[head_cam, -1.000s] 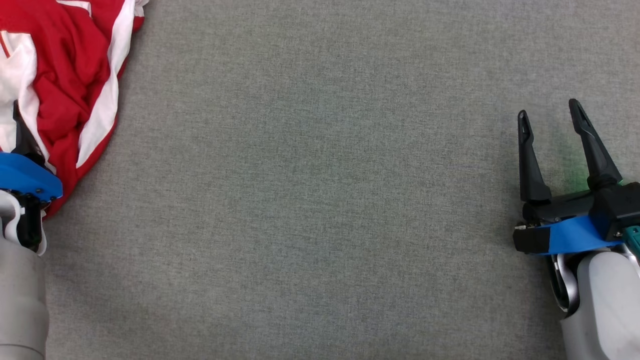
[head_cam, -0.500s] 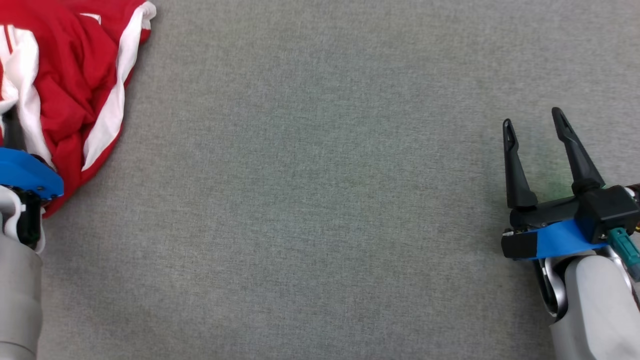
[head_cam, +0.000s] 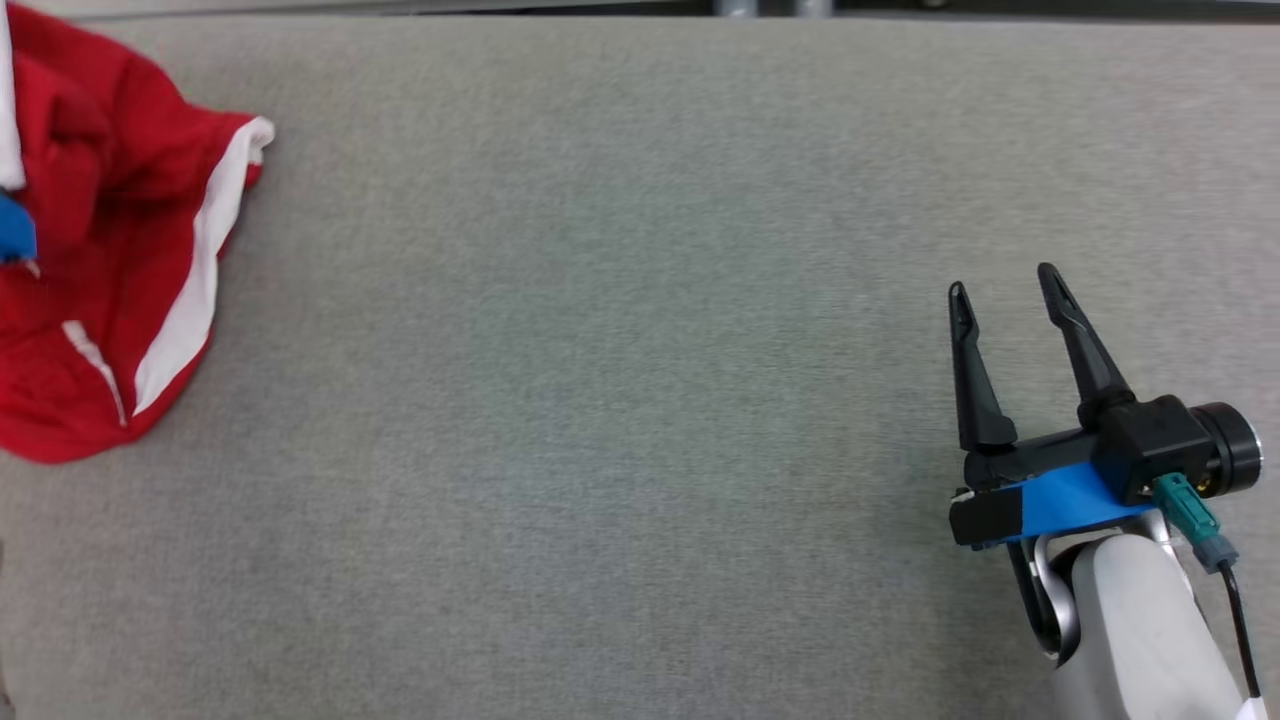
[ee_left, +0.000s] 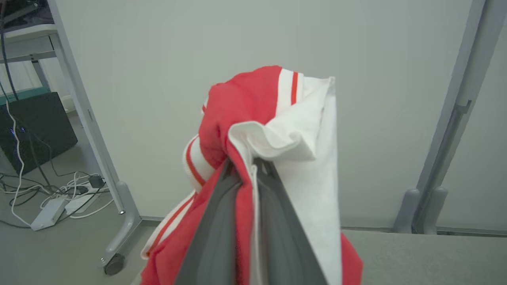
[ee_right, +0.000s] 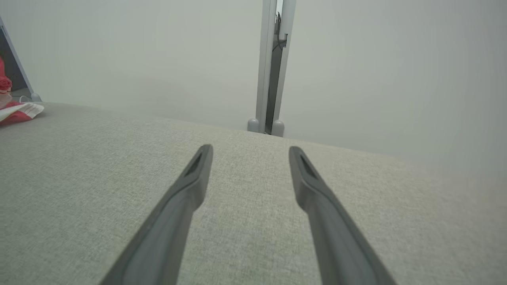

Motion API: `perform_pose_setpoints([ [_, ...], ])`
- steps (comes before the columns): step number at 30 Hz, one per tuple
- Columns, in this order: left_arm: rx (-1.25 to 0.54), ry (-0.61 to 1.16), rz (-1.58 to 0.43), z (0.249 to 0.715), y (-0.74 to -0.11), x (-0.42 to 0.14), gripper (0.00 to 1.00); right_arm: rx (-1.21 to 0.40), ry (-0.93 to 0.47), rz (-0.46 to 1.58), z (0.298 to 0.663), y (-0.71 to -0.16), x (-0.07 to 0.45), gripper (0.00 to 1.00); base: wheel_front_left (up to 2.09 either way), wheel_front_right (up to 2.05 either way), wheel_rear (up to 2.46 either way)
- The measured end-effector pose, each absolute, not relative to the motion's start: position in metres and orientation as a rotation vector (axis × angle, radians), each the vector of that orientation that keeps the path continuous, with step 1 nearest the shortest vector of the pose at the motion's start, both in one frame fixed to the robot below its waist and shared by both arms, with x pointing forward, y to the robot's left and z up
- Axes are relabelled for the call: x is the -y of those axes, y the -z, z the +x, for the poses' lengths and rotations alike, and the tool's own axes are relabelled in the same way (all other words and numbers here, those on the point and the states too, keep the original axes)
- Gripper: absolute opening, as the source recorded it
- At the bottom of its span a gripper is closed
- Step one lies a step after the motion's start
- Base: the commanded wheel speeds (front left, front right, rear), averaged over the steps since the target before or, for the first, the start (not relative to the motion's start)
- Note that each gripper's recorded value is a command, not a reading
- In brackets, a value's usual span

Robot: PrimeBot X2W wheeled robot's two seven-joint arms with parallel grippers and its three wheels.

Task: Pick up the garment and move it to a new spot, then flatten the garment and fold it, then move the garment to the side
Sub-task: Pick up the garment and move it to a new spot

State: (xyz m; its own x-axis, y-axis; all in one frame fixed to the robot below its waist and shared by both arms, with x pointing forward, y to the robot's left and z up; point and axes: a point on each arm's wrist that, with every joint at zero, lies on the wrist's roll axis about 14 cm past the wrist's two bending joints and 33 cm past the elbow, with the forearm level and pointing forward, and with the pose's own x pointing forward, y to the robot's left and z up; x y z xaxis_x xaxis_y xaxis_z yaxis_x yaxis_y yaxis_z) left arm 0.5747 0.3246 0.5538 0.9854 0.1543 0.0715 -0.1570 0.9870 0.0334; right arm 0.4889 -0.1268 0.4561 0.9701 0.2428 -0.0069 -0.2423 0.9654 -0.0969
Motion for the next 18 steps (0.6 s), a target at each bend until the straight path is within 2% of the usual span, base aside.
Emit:
perform_pose_setpoints([
  [10,0.402,0.163,0.072,0.603,-0.676,-0.188,0.0,0.055,-0.144,-0.078,0.457,-0.491,0.162,1.0,0.0,0.0,0.0],
  [18,0.52,0.509,0.022,0.584,-0.726,-0.034,0.0,0.076,-0.011,-0.041,0.422,-0.508,0.209,1.0,0.0,0.0,0.0],
])
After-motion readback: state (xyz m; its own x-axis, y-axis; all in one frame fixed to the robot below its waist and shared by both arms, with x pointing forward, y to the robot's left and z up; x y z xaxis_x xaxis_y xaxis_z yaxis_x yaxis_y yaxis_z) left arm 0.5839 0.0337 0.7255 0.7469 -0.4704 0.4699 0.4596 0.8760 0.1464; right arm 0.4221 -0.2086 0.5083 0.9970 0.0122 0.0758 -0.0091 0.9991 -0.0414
